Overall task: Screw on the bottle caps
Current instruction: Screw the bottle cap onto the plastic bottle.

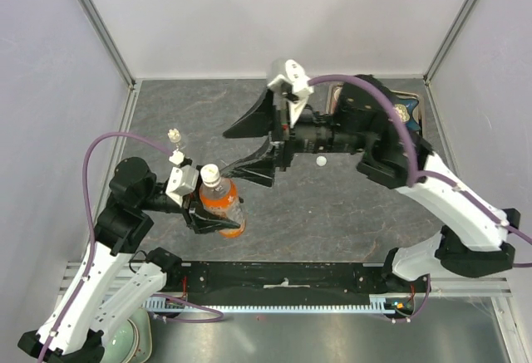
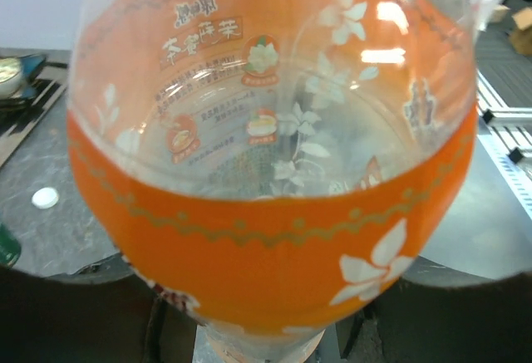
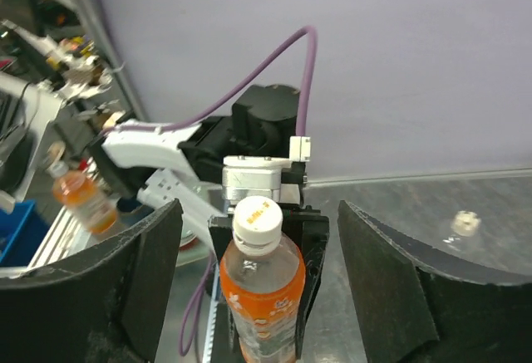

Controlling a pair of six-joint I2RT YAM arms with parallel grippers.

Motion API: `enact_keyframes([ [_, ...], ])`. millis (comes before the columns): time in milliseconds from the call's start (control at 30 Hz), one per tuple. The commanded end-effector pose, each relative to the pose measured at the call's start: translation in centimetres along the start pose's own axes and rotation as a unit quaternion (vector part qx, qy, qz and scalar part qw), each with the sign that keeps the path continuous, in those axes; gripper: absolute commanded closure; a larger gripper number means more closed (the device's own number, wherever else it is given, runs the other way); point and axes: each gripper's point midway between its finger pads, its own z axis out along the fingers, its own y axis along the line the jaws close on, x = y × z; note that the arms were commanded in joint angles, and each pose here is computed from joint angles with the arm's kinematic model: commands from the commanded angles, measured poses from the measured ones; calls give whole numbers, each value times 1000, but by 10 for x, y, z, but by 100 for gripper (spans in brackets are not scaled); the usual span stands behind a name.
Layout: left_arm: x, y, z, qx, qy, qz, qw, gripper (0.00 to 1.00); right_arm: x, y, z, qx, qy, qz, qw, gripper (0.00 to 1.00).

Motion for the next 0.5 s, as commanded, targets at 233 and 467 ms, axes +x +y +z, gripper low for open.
enact_keyframes([
  [233, 3, -29, -5, 87, 4, 51, 995, 98, 20, 18, 32, -172, 12, 72, 982, 28],
  [467, 4, -26, -5, 74, 5, 56, 996, 98, 28, 30, 31, -220, 11, 103, 970, 35],
])
